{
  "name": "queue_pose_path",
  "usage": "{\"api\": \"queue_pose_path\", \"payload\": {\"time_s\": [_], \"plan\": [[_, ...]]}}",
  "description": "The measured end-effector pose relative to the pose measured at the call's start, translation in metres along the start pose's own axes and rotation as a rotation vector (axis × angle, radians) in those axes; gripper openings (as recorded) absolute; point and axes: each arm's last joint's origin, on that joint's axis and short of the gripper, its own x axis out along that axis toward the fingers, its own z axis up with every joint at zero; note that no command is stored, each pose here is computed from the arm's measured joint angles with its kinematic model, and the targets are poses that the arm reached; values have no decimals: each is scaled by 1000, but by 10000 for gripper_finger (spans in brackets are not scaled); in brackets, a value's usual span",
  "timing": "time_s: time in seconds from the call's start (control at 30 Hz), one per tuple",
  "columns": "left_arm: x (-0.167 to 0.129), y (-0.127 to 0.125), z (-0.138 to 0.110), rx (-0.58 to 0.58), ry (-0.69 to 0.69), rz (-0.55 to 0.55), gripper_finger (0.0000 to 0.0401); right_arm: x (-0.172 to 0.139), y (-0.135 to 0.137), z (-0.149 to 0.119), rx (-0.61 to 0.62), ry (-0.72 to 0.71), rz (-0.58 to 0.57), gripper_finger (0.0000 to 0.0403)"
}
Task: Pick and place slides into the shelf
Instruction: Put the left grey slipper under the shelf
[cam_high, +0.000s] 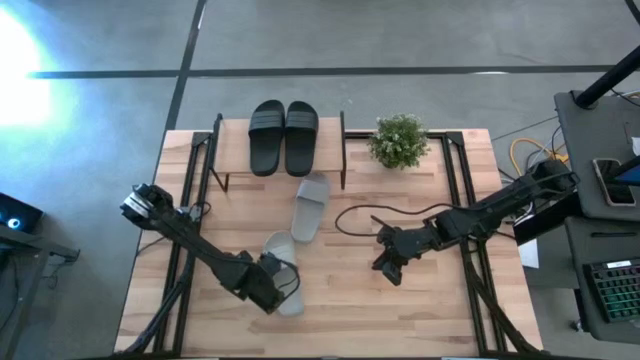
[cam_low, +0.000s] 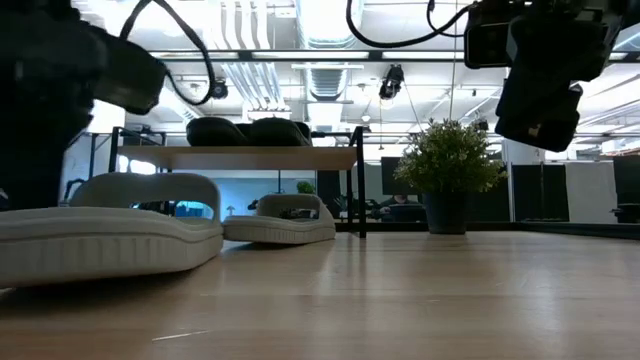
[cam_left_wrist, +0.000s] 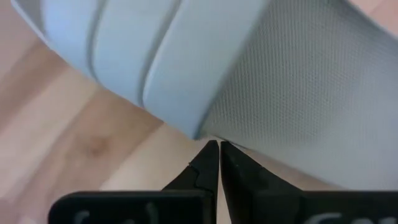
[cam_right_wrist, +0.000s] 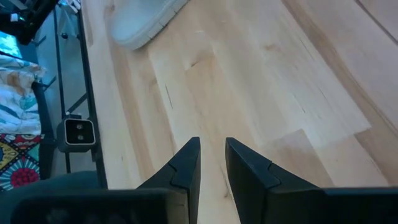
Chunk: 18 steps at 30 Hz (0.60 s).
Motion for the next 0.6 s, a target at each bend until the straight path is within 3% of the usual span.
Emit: {"api": "queue_pose_path", "payload": {"time_s": [0.33,0.47,0.6], "plan": [[-29,25,0,6,66,98,0,0,-4,-3,0,32,-40,68],[-52,26,5,-45,-3,-10,0,0,-4,-3,0,27,-41,68],[-73,17,13,-108,-134,-223,0,-1,-2,-1,-7,2,-45,68]]}}
